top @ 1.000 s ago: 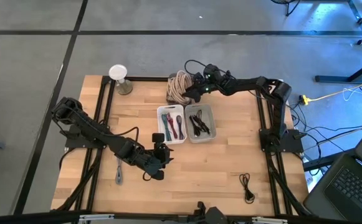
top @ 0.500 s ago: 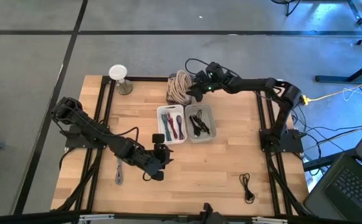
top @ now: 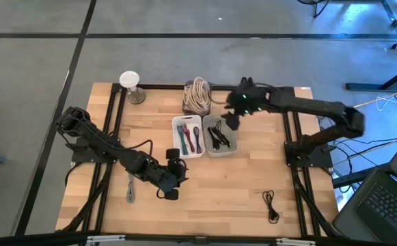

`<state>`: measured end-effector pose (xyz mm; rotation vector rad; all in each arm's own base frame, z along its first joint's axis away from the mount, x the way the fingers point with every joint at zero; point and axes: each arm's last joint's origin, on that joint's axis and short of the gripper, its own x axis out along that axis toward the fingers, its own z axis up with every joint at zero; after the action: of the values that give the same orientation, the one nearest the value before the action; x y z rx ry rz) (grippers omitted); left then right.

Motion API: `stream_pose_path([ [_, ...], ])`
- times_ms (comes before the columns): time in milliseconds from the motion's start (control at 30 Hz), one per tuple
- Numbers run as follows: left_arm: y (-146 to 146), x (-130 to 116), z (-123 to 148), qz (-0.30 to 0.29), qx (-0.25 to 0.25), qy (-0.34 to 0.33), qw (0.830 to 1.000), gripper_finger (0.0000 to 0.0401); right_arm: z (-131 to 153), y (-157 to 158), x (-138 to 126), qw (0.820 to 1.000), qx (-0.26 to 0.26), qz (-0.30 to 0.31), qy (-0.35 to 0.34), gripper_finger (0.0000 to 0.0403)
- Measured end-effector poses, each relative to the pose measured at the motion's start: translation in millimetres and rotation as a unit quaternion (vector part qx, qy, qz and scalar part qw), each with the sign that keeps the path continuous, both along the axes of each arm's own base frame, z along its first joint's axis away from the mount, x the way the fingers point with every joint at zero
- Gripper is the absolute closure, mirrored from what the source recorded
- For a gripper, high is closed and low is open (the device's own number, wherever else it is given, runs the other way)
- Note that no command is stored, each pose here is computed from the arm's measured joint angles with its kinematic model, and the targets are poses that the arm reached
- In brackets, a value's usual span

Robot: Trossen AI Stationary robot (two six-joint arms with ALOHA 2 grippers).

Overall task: Pick & Place USB Port
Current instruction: Put the white and black charger cable into the white bin

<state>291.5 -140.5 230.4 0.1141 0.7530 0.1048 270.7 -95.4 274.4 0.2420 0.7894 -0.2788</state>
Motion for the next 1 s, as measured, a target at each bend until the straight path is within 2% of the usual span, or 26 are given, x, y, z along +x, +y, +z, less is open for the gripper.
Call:
stream_pose_path([
  [167,-1.4,-12.0,-9.6,0.028,-0.094,0.086,0.991,0.0249,18.6,44.2,-27.1,0.999,-0.003,-0.011,0.043,0.0193],
  [233,-2.9,-22.1,-14.5,0.07,-0.12,0.13,0.982,0.0249,22.0,58.1,-37.4,0.998,0.001,-0.021,0.06,0.0198],
  [333,-8.0,-41.2,-20.0,0.158,-0.133,0.175,0.963,0.0249,24.1,76.2,-48.8,0.996,0.012,-0.029,0.083,0.0202],
  [467,-21.3,-68.3,-23.0,0.281,-0.15,0.185,0.93,0.0249,24.6,95.3,-56.4,0.995,0.002,-0.037,0.098,0.0203],
  [600,-35.9,-99.7,-24.6,0.373,-0.166,0.224,0.885,0.0249,24.6,107.5,-58.7,0.994,-0.022,-0.036,0.1,0.0203],
  [700,-44.4,-119.6,-24.2,0.434,-0.166,0.216,0.859,0.0249,25.0,112.5,-58.9,0.994,-0.039,-0.034,0.095,0.0203],
  [867,-50.2,-132.9,-24.2,0.469,-0.168,0.171,0.85,0.0249,25.6,114.5,-58.5,0.994,-0.048,-0.036,0.089,0.0203],
  [1000,-47.3,-136.9,-33.9,0.491,-0.171,0.185,0.834,0.0249,25.6,114.4,-58.5,0.994,-0.043,-0.043,0.087,0.0203],
])
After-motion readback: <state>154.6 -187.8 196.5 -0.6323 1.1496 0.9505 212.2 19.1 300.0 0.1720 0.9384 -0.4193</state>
